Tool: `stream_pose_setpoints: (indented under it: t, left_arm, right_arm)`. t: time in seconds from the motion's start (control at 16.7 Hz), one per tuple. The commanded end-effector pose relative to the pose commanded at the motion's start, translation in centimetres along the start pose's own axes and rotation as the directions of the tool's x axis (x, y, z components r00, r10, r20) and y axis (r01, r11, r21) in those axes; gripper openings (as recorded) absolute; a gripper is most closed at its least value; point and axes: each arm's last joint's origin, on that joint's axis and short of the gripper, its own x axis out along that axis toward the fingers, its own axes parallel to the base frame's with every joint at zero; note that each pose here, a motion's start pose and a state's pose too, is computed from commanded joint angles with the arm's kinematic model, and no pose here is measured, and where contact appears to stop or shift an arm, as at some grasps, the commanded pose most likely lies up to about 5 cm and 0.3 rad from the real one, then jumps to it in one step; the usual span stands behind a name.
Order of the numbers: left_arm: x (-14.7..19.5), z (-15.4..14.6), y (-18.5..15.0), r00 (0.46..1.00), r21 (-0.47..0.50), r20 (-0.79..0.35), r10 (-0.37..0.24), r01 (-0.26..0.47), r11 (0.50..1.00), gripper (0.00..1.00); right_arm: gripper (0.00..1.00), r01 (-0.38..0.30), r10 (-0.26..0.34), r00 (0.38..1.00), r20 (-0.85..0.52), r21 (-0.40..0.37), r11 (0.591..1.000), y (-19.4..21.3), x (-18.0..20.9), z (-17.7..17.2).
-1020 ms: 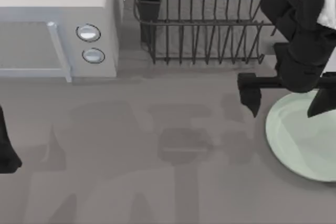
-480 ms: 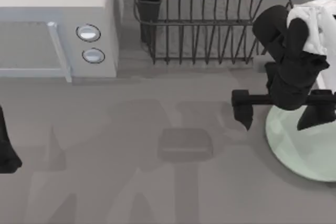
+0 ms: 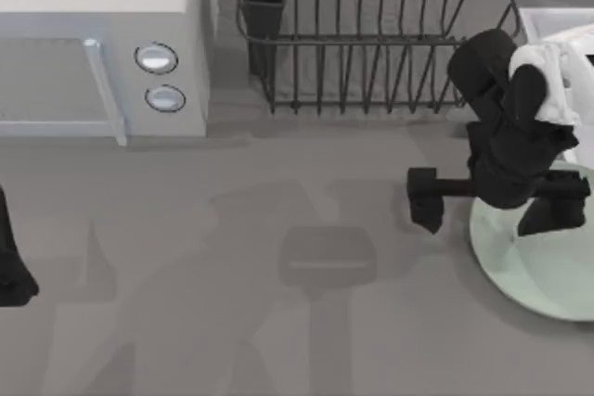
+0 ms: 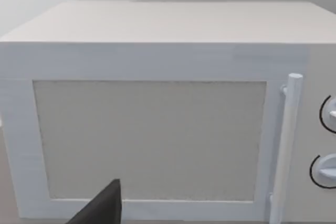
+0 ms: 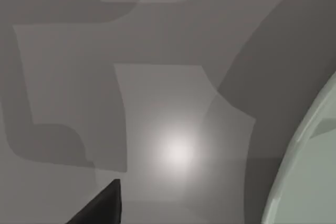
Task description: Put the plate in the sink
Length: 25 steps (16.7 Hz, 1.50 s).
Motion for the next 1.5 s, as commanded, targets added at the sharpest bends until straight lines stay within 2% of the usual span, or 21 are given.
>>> stream_pose_setpoints:
  t: [0.06,0.84,1.32,1.38,1.5]
  left_arm:
    - [0.0,0.0,0.0,1.0,0.0,0.0,0.0,0.0,1.0,1.0]
    - [0.0,0.0,0.0,1.0,0.0,0.0,0.0,0.0,1.0,1.0]
    - [0.0,0.0,0.0,1.0,0.0,0.0,0.0,0.0,1.0,1.0]
    - [0.0,0.0,0.0,1.0,0.0,0.0,0.0,0.0,1.0,1.0]
    - [0.0,0.0,0.0,1.0,0.0,0.0,0.0,0.0,1.0,1.0]
  right_arm:
    - [1.0,0.0,0.0,1.0,0.0,0.0,1.0,0.0,0.0,0.0]
    - [0.02,0.0,0.0,1.0,0.0,0.0,1.0,0.0,0.0,0.0]
    - [0.0,0.0,0.0,1.0,0.0,0.0,1.0,0.0,0.0,0.0]
    - [0.0,-0.033,0.032,0.995,0.091,0.007,0.999,-0.2,-2.9,0.6]
    - [0.0,-0.032,0.031,0.996,0.088,0.008,0.999,-0.1,-3.1,0.7]
